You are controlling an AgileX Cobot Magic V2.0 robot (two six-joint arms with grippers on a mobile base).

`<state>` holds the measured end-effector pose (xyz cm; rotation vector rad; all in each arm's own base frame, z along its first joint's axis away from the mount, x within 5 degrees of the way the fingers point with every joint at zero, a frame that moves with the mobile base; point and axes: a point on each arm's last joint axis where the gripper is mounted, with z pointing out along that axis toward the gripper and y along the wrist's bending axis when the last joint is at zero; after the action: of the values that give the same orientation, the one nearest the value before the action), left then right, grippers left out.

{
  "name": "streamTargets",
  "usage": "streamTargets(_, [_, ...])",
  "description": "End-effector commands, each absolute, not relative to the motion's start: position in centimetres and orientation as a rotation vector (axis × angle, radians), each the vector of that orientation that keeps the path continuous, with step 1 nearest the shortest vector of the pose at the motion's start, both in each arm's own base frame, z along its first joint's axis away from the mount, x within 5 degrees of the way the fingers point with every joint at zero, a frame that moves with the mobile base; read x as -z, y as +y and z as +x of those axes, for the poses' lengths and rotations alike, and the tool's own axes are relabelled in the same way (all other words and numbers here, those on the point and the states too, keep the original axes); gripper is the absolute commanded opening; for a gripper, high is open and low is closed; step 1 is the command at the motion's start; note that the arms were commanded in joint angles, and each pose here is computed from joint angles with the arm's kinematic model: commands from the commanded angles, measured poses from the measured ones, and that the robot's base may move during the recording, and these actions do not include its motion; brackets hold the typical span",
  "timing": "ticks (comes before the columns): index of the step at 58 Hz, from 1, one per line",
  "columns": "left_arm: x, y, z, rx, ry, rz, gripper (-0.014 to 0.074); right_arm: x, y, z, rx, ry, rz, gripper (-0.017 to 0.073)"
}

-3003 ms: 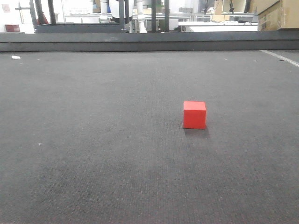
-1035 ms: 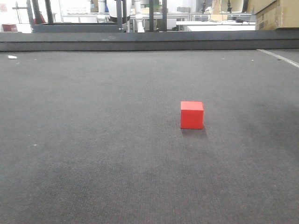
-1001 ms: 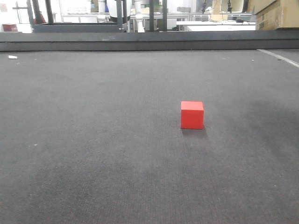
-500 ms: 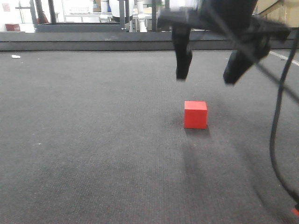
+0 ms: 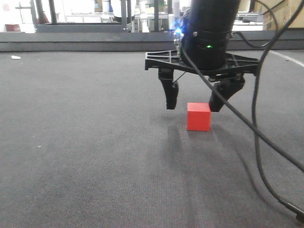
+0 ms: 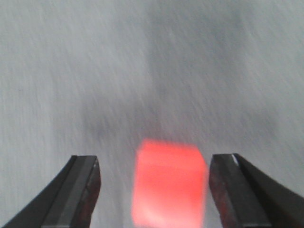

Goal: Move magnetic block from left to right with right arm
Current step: 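Lower the open right gripper around the red cube, then close the right gripper on the red cube and lift it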

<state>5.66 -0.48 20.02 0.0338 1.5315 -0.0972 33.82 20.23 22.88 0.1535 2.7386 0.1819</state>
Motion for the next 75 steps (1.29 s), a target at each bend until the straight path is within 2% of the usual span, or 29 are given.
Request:
streamTargets(1, [-20.6,-0.4,5.5,0.108,1.442,0.022,-0.0126,-25.4,20.3,34.2,-0.213,2.663,0.139,0.058])
streamTargets(13, [-20.6,-0.4,5.5,0.108,1.442,0.022,-0.0126,-24.7,19.9,34.4,-0.158,2.709,0.152,0.0554])
streamTargets(31, [-20.6,-0.4,5.5,0.108,1.442,0.022,-0.0126,-24.6,19.8,34.4,-0.127,2.711,0.138,0.0239])
streamTargets(36, [-20.6,-0.4,5.5,0.108,1.442,0.022,-0.0126,-25.0,19.6,34.3,-0.126,2.704,0.114,0.0192])
streamTargets(43, [-20.6,-0.4,5.5,0.108,1.442,0.022,-0.0126,-26.7,18.7,34.1,-0.135,2.662,0.059,0.0174])
streamTargets(56, [-20.6,-0.4,5.5,0.108,1.442,0.022,-0.0126,-30.8,13.9,32.0,-0.122,2.542,-0.109,0.0174])
streamTargets(69, [-20.6,-0.4,5.5,0.108,1.442,0.022,-0.0126,-31.3,7.5,27.7,-0.11,2.43,-0.094,0.0174])
streamTargets(75, [-20.6,-0.4,5.5,0.108,1.442,0.022,-0.0126,-31.2,5.4,25.2,-0.081,2.384,-0.093,0.0174])
